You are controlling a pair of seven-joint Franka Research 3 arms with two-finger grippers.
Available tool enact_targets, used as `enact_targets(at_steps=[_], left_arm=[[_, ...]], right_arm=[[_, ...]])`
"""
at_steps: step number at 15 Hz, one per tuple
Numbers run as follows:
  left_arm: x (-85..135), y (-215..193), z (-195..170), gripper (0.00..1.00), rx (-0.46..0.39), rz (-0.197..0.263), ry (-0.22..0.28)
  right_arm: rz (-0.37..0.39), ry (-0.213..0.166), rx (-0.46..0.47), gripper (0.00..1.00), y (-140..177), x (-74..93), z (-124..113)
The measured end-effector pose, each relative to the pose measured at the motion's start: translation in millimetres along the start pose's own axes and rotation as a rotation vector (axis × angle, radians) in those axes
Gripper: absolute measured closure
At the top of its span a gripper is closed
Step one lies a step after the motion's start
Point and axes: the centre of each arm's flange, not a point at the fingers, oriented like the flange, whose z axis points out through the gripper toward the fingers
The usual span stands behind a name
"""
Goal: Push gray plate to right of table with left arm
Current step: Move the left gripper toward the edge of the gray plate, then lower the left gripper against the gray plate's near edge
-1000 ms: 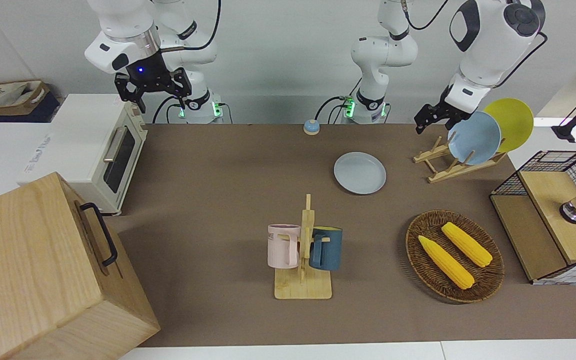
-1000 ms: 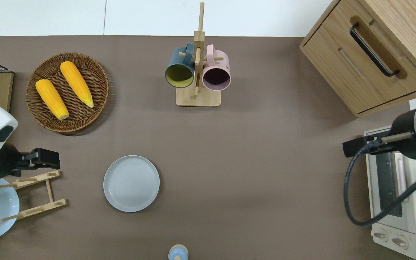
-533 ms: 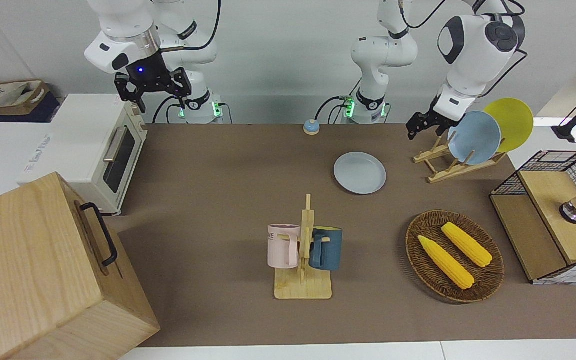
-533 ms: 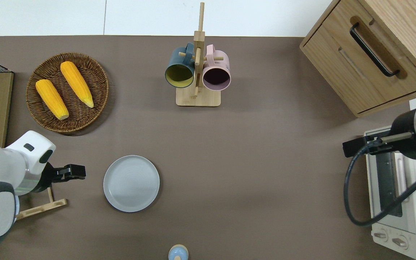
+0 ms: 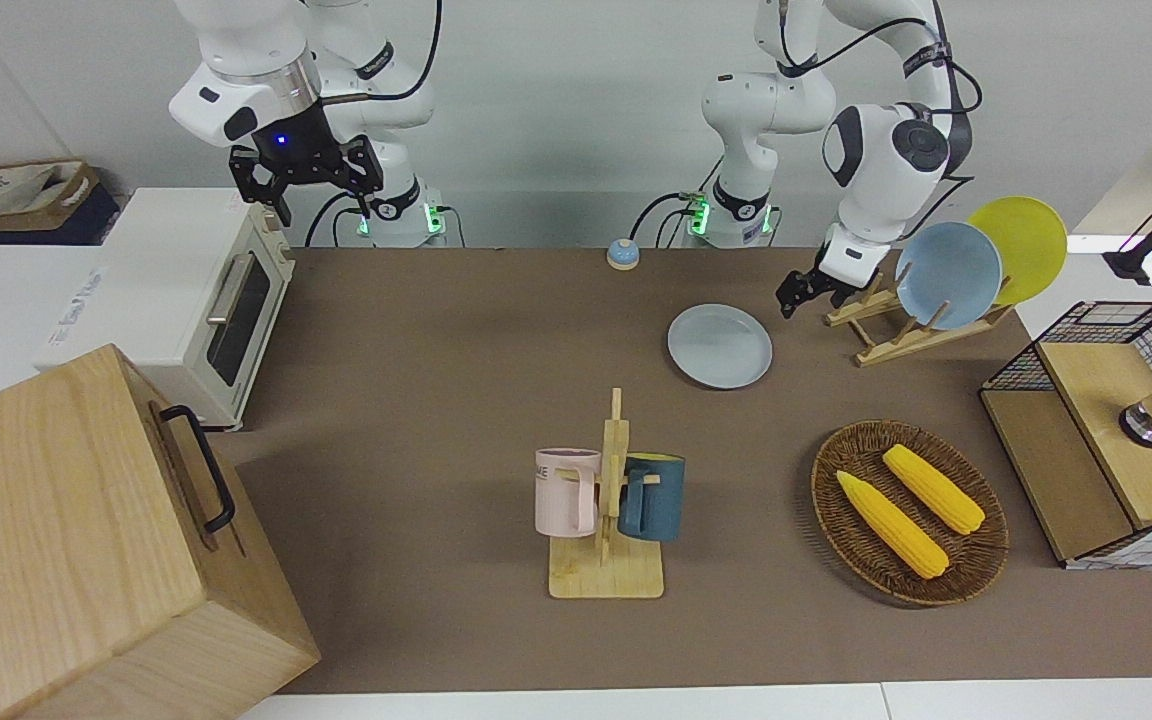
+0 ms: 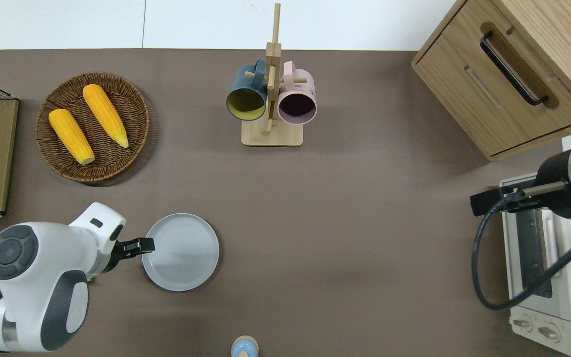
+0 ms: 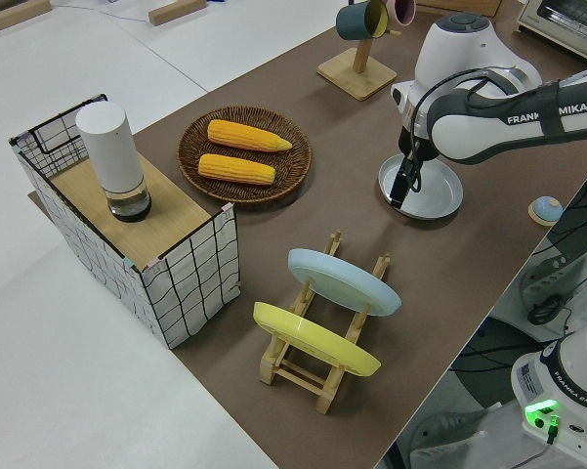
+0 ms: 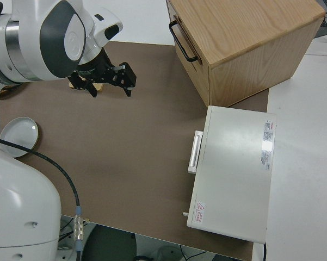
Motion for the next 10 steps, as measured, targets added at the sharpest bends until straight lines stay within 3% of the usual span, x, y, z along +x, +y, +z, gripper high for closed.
enact_targets(at_steps=[8,10], left_arm=[[0,19,55,0.05,0.033,0.024,-0.06],[0,19,57,0.24,0.034,0.023,-0.061]], right_arm=[[0.0,0.0,0.0,0.01,0,0.0,0],[0.0,0.0,0.0,0.01,0,0.0,0]])
